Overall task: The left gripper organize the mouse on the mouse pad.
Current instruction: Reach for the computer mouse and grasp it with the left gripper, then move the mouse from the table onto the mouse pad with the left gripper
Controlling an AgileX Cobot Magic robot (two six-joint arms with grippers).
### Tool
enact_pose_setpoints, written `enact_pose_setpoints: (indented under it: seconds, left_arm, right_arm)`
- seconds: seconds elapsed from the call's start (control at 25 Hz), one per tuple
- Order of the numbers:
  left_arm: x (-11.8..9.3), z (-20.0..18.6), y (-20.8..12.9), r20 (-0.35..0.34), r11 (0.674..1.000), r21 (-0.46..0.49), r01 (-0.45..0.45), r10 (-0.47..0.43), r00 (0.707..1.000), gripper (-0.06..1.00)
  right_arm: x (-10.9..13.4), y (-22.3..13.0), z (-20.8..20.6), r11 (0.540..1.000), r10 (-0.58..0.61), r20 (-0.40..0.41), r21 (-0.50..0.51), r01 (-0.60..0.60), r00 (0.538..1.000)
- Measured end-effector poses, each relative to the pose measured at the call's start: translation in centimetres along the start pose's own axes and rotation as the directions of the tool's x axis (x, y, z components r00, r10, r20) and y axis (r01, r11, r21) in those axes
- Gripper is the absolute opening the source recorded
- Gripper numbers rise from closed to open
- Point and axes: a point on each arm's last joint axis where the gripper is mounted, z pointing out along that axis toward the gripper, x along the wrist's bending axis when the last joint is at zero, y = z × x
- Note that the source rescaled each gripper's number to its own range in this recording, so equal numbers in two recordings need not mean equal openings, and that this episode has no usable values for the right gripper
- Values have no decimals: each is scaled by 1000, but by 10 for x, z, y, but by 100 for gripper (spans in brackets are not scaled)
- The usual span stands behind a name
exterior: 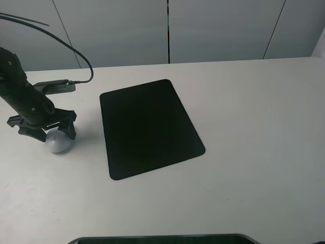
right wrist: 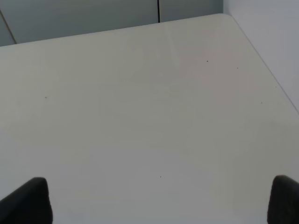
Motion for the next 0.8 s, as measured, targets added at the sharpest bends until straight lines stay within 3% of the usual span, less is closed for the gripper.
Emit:
enact_pose_setpoints:
  seconds: [0.04, 0.08, 0.12, 0.16, 0.8]
  left_arm:
    - [0, 0, 0, 0, 1000, 2, 0, 0, 1000, 61]
    - [0, 0, 0, 0, 1000, 2, 0, 0, 1000, 26]
    - [0, 0, 0, 0, 1000, 2, 0, 0, 1000, 0]
    - [0, 0, 0, 0, 1000, 4, 0, 0, 1000, 4]
    - [-1, 0, -2, 11, 1000, 20, -22, 22, 1000, 4]
  right_arm:
    - [0, 0, 0, 1000, 0, 0, 0, 0, 1000]
    - [0, 0, 0, 1000, 0, 0, 0, 0, 1000]
    - [0, 0, 0, 1000, 0, 0, 0, 0, 1000]
    - [0, 0, 0, 1000, 0, 0, 0, 0, 1000]
    - [0, 0, 0, 1000, 0, 0, 0, 0, 1000]
